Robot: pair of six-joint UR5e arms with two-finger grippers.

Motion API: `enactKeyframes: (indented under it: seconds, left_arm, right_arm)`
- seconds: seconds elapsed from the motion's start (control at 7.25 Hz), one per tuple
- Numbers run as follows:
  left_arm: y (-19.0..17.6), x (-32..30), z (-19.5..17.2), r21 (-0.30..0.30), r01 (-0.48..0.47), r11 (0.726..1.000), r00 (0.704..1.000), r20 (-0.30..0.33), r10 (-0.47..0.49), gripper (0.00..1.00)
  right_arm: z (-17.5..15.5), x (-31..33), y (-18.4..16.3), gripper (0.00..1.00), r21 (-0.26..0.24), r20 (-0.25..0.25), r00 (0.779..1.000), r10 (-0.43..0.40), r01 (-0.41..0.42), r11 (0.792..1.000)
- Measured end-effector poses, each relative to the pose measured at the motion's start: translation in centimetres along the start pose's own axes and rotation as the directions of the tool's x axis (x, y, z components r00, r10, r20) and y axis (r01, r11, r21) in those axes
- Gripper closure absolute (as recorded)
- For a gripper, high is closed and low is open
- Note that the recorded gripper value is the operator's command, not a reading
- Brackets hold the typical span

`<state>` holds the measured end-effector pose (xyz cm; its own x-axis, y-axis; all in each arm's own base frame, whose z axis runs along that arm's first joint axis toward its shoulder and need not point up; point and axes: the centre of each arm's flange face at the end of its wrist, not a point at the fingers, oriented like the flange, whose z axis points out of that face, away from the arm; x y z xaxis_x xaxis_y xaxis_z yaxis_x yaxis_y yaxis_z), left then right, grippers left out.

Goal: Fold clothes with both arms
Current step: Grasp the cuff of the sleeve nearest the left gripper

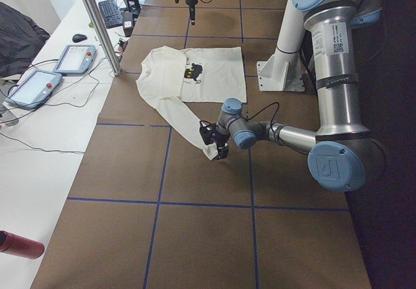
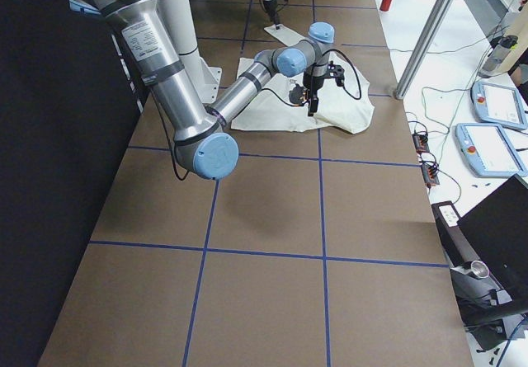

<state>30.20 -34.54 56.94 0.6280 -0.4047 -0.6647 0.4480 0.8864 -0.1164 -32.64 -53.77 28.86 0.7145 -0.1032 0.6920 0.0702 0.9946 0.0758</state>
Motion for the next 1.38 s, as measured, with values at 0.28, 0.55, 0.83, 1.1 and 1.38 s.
enactKeyframes:
  seconds: [0.28, 0.55, 0.83, 1.1, 1.38]
  left_arm:
    - [0.16, 0.05, 0.05, -0.001, -0.001, 1.0, 1.0, 0.001, 0.001, 0.56]
    - [0.29, 0.44, -0.37, -0.002, -0.003, 1.0, 1.0, -0.009, 0.003, 0.66]
    - [0.37, 0.65, -0.6, -0.003, -0.005, 1.0, 1.0, -0.014, 0.005, 0.66]
    - [0.39, 0.65, -0.6, -0.004, -0.005, 1.0, 1.0, -0.014, 0.005, 0.91]
    - [0.42, 0.79, -0.71, -0.005, -0.005, 1.0, 1.0, -0.017, 0.005, 1.0]
  right_arm:
    - [-0.11, -0.19, -0.01, 0.0, 0.001, 0.002, 1.0, -0.003, 0.002, 1.0]
    - [-0.22, -0.34, -0.02, 0.0, 0.002, 0.005, 1.0, -0.004, 0.004, 1.0]
    - [-0.18, -0.34, -0.06, 0.0, 0.002, 0.004, 1.0, -0.004, 0.004, 1.0]
    - [-0.06, -0.36, -0.11, 0.0, 0.001, 0.002, 1.0, -0.004, 0.004, 1.0]
    - [0.01, -0.36, -0.13, 0.0, 0.001, 0.001, 1.0, -0.003, 0.003, 1.0]
